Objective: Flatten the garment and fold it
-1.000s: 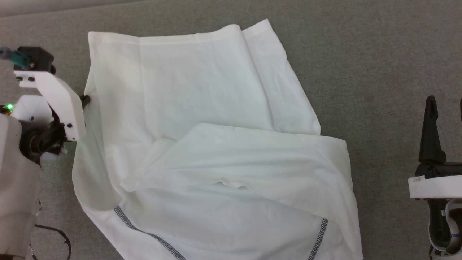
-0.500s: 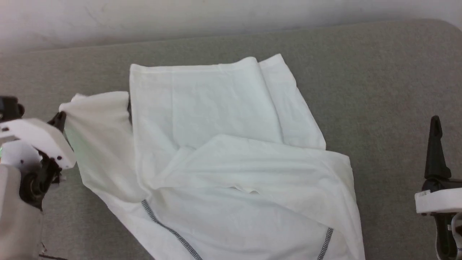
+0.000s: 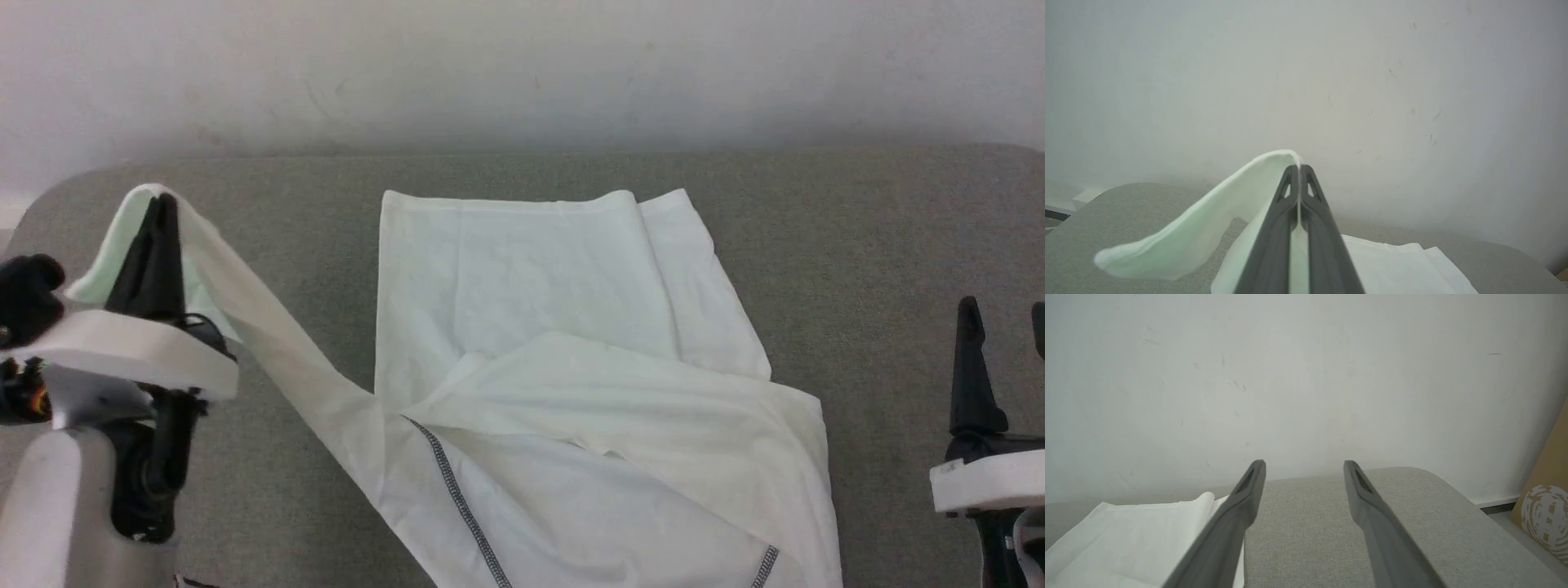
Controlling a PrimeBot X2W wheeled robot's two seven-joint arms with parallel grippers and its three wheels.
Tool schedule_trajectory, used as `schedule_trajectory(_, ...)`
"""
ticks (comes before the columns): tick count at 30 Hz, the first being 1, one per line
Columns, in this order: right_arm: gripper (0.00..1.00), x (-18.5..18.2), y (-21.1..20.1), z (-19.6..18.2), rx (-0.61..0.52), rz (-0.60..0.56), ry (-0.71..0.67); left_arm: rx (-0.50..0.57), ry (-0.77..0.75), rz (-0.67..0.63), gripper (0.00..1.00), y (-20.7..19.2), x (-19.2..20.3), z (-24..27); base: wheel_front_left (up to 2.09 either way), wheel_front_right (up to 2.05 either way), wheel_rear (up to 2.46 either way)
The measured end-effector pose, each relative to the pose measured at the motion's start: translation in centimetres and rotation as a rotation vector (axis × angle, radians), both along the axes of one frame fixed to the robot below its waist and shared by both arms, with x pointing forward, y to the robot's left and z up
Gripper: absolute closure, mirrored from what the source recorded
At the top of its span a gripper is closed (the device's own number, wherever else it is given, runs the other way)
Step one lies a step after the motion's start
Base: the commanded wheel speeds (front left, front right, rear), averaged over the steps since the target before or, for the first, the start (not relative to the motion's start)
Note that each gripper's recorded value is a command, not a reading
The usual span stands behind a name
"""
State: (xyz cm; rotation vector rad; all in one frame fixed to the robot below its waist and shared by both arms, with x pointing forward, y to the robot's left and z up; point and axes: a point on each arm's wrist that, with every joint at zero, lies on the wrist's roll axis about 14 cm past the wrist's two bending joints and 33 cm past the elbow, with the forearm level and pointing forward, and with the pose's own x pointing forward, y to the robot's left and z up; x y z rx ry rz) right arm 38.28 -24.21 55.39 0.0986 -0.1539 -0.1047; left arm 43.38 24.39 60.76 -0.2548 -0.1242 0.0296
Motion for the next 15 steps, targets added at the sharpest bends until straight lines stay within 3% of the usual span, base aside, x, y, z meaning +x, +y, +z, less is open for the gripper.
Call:
schedule_trajectory(6,0.00,-0.5,0.3,0.4,0.010,0.011,-0.007,0.016,-0.092,-0.149,1.00,-7.0,-1.6,2.4,0.00,0.00,0.00)
schedule_trajectory(15,0.00,-1.4,-0.6,0.1,0.017,-0.017,0.003,-0.054,-0.047,-0.495,1.00,-21.0,-2.3,0.5,0.00,0.00,0.00)
